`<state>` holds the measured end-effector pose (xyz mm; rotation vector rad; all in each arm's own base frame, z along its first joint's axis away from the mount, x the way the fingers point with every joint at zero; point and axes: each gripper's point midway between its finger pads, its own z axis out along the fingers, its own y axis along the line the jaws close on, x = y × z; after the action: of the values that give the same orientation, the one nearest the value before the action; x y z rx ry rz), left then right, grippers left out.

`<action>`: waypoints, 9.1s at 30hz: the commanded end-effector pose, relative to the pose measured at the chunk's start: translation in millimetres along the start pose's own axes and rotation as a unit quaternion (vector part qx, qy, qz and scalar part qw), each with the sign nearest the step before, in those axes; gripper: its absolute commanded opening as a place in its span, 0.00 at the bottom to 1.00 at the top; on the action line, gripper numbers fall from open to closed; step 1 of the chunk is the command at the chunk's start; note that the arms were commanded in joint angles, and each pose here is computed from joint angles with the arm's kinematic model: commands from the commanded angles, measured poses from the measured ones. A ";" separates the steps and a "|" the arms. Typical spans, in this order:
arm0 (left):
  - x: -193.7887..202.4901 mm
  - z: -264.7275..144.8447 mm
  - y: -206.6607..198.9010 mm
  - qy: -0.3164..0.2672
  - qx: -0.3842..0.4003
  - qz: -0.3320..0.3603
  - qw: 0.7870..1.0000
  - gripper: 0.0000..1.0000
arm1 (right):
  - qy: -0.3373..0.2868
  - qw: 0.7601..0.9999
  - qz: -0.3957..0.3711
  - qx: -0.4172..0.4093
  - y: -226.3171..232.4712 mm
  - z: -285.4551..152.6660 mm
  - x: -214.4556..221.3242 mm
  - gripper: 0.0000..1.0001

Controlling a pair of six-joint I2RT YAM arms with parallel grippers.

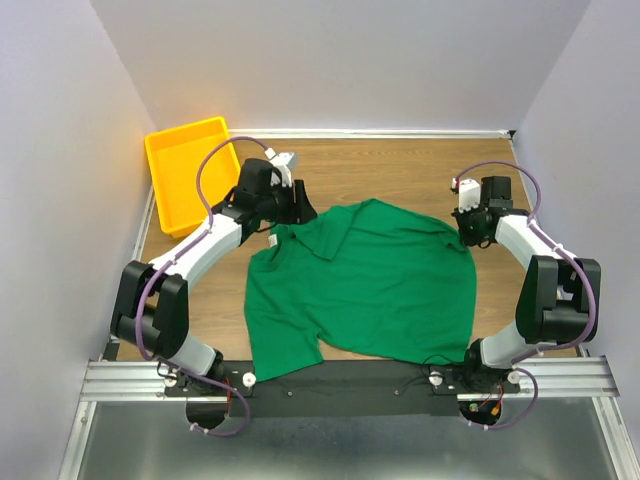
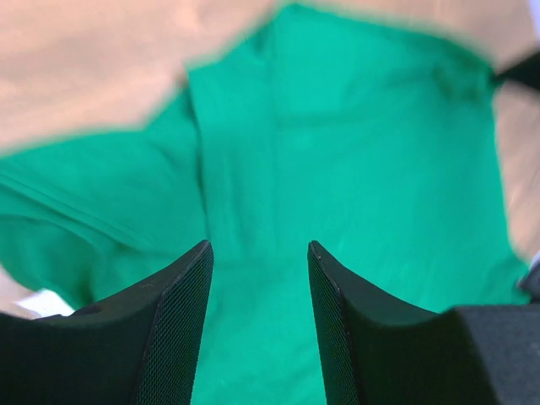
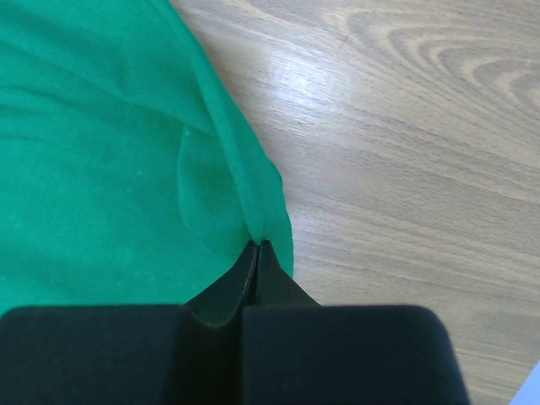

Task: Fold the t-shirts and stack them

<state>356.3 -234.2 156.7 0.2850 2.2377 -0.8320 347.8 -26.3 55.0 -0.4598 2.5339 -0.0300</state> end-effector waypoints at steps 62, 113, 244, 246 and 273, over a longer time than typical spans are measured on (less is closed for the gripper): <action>-1.7 53.9 1.6 0.095 -0.064 0.072 0.991 0.00 | -0.041 0.999 0.007 0.002 -8.9 -18.5 -35.3 0.01; -295.4 -247.2 -139.4 -0.532 -0.086 0.190 0.821 0.00 | -0.467 0.832 -0.098 0.284 -68.2 -392.5 -221.8 0.01; -236.2 141.2 144.1 -0.220 -0.147 -0.060 0.963 0.00 | -0.241 0.963 0.009 0.117 -121.5 120.8 -192.4 0.04; -240.9 139.0 140.4 -0.225 -0.141 -0.054 0.963 0.00 | -0.243 0.963 0.010 0.117 -123.3 121.4 -197.6 0.06; -277.8 93.4 116.8 -0.266 -0.147 0.024 0.952 0.00 | -0.138 0.981 0.137 -0.008 -123.4 135.8 -197.2 0.93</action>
<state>660.8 -199.7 184.2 -0.0642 1.9166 -0.4716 621.8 -68.0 62.9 -0.2187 2.2482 -0.0528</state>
